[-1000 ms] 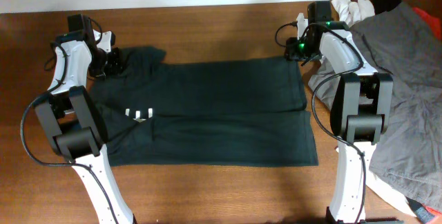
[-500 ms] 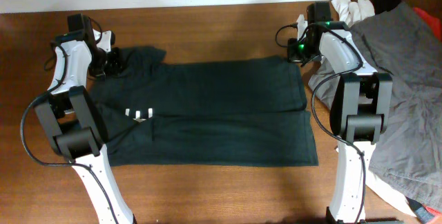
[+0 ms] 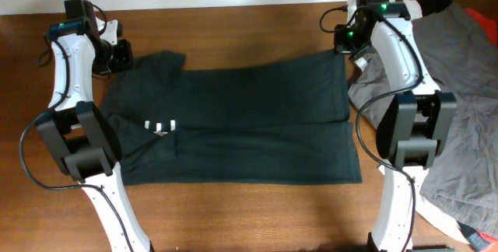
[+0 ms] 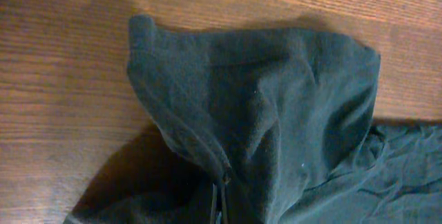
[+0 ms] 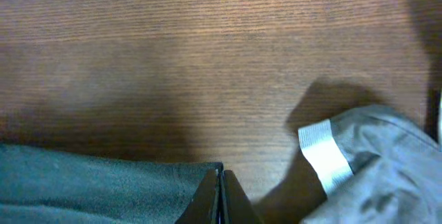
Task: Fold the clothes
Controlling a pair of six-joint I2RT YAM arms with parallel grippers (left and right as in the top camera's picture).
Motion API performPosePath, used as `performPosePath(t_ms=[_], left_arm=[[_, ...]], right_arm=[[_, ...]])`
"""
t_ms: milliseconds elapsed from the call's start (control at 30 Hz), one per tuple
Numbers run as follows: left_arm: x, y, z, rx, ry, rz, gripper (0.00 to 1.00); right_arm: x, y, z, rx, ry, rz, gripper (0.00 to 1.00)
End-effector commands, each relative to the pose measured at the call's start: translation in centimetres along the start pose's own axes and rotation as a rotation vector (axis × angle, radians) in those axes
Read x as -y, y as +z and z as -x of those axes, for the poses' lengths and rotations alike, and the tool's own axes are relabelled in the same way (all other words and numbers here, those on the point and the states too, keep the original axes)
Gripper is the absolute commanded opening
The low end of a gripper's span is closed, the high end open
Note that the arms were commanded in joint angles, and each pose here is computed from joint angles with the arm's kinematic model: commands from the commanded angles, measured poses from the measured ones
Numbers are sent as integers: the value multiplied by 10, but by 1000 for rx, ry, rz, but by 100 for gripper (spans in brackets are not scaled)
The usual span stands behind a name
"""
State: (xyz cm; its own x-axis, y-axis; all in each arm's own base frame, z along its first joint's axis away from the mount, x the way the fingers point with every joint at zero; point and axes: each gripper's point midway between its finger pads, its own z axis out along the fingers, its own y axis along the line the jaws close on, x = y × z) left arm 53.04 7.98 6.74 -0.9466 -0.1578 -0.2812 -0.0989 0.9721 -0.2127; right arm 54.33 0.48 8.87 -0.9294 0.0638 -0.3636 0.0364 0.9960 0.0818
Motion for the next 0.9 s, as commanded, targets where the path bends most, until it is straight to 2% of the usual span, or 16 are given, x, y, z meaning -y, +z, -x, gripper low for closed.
performPosePath(t_ms=[0,367,567,867], left_arm=[[4,-2,2,4,-5,-18,0],[-12,-14,-31,-130,-63,18,0],[-35,-28,-69,-276,-146,58,0],[-34,-51,-90,-352,-179,53,0]], right_arm=[[1,-15,6,23,1,-27,4],[3,-22,-44,-180,13,-36,4],[12,-46,-76,-313,39,-48,4],[23,-84,-107,-427,74,-57,4]])
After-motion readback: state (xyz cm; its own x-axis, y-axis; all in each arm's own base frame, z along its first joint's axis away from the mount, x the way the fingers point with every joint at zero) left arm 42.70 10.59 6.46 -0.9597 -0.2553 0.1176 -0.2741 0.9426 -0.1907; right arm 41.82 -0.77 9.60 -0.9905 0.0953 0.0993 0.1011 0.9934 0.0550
